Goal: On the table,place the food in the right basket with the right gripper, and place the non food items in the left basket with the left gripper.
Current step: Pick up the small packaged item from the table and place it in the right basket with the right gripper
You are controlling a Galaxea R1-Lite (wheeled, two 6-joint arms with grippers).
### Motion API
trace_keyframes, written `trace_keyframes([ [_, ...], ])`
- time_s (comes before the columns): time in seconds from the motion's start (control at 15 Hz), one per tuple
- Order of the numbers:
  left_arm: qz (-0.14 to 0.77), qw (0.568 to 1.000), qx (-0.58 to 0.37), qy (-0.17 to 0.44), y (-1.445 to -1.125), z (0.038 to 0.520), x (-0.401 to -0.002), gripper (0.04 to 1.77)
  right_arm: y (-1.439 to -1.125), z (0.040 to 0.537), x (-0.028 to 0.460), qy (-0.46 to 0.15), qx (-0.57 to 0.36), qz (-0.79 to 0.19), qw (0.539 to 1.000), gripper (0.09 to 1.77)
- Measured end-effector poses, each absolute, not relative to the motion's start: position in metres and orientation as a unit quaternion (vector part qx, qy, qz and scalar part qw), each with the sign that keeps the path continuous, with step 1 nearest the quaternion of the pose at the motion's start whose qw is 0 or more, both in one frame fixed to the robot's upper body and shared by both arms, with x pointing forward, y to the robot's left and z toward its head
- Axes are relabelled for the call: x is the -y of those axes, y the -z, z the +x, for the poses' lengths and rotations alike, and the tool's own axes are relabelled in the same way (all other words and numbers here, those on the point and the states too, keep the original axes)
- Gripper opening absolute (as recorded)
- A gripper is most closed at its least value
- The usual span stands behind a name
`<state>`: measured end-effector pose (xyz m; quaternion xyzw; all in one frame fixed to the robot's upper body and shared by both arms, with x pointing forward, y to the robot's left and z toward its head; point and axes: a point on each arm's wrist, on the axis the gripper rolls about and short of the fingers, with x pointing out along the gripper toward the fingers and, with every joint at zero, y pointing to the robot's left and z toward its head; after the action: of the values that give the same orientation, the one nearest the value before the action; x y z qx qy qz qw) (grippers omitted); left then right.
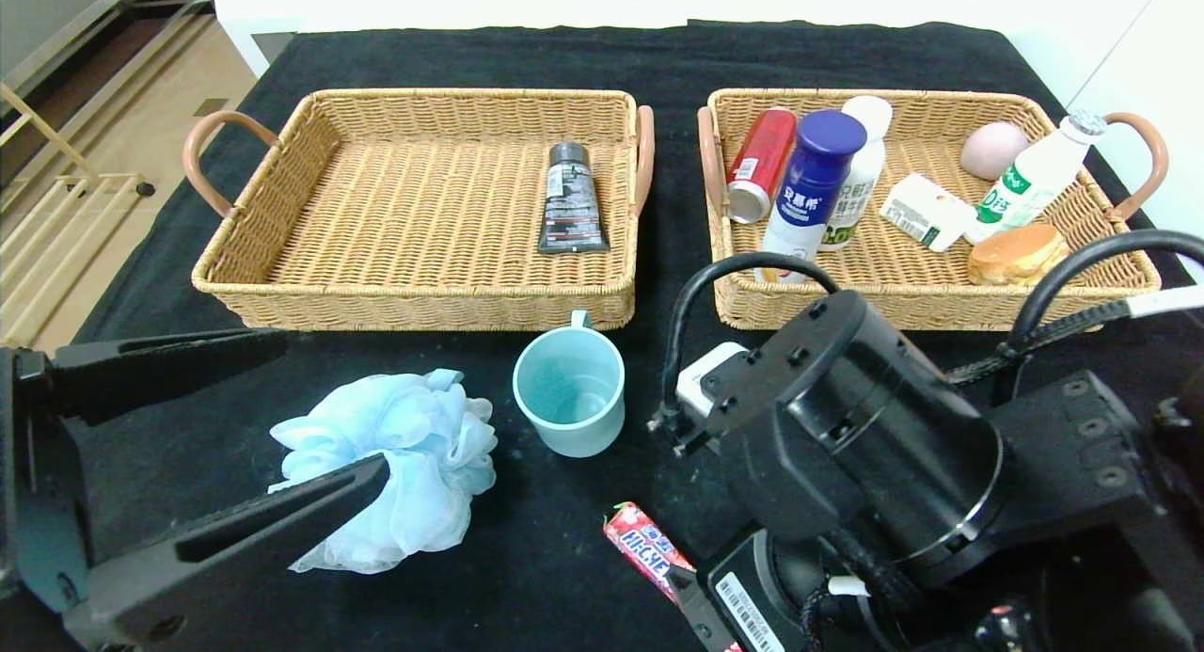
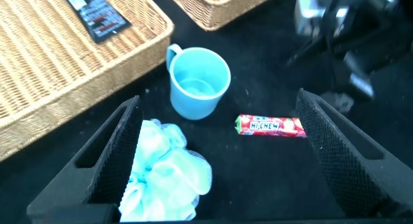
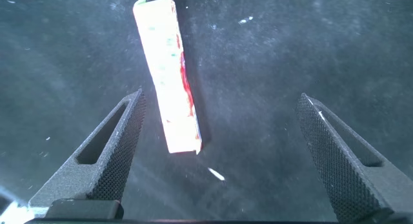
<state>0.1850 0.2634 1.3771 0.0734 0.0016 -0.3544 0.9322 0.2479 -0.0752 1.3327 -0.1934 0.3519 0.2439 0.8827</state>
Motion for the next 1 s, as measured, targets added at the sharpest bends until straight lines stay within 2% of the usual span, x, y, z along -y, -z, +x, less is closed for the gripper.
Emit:
trace_keyframes([
  [0.73,0.076,0.933,0.000,0.353,-1.383,0.174,-0.272,1.72,-1.291,0.249,0.040,-0.206,-0.357,-0.264,0.872,1.71],
  [1.0,0.076,0.932,0.001,0.353,-1.384,0.174,-0.272,1.72,-1.284,0.250,0.036,-0.204,-0.363,-0.270,0.868,1.08],
])
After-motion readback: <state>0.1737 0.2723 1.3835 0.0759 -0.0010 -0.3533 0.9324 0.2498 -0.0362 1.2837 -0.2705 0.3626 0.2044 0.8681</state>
